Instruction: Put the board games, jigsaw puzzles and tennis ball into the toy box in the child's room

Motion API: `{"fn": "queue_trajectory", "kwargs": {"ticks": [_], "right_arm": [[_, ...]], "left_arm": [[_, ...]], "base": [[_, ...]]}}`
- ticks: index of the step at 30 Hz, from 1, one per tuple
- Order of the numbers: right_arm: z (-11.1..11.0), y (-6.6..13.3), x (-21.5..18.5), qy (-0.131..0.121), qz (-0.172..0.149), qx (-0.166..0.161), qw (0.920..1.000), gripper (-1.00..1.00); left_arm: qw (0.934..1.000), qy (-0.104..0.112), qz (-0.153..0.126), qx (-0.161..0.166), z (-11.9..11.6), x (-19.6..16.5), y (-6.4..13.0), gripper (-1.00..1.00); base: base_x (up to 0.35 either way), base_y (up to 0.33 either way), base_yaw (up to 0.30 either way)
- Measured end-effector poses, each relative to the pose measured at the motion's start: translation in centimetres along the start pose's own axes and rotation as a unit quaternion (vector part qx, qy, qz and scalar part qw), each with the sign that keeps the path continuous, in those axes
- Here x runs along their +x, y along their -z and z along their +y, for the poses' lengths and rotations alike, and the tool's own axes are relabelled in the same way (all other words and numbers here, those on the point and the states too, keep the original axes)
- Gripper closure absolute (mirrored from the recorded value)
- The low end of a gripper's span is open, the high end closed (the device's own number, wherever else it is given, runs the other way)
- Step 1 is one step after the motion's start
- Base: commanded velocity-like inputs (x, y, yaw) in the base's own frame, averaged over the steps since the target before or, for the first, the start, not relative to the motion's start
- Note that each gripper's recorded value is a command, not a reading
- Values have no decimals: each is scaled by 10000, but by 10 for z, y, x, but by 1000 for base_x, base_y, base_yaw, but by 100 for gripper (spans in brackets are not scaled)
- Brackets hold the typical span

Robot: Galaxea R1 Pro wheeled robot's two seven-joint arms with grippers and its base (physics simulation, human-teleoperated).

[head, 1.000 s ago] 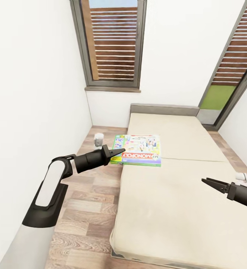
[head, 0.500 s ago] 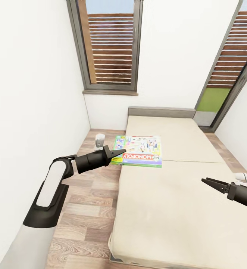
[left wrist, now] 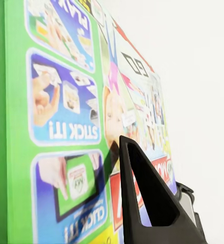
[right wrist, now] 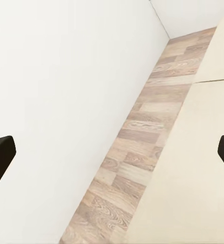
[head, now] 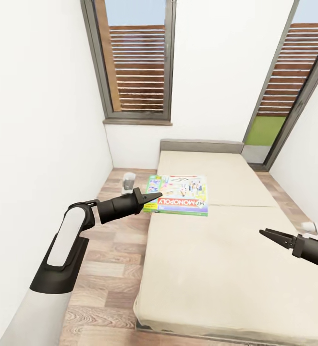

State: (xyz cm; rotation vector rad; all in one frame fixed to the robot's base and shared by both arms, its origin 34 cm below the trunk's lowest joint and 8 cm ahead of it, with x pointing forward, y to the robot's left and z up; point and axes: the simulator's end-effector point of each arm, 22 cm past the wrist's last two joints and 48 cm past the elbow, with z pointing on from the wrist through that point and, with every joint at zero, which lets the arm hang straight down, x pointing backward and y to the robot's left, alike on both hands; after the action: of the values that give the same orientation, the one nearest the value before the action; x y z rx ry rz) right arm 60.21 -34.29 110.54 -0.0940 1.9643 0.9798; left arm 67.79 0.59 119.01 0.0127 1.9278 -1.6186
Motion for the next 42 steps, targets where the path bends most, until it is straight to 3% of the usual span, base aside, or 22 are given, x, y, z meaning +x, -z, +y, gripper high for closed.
{"fn": "queue_trajectory", "kwargs": {"ticks": [24, 42], "right_arm": [[5, 1, -2, 28, -13, -36, 10000, -100], [6, 3, 0, -57, 40, -52, 10000, -100]], "left_arm": [[9999, -95, -11, -124, -1, -1, 0, 100], [9999, -78, -18, -110, -2, -1, 0, 100]], "base": [[-242, -178, -2], [-52, -43, 0]]}}
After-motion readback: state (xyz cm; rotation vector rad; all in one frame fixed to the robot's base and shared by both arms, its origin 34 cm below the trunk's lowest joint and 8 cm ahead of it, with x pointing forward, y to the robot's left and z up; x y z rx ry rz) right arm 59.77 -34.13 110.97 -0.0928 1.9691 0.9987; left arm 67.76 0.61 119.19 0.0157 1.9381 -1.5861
